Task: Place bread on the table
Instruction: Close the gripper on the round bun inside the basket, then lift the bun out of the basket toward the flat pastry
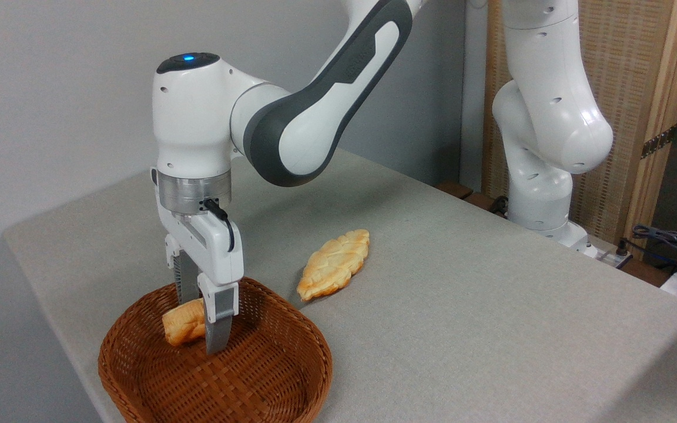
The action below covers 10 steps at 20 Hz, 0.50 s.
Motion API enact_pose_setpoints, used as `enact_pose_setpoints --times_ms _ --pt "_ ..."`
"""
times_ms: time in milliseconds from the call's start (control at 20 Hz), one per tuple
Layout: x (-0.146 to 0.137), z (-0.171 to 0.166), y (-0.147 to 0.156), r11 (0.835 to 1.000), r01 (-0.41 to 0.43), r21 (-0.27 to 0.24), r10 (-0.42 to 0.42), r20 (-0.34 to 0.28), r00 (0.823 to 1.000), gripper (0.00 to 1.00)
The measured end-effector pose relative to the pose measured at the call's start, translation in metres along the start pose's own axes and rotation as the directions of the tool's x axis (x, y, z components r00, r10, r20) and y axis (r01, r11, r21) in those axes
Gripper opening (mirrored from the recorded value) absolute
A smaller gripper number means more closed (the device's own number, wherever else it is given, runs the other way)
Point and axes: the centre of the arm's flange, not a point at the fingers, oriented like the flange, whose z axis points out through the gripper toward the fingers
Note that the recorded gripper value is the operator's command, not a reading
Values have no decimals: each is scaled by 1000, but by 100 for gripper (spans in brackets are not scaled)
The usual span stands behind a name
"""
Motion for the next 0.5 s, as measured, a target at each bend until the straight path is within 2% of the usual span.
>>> enact_pose_setpoints --times_ms 500 --pt "3 -1 2 1000 -5 0 5 -4 1000 44"
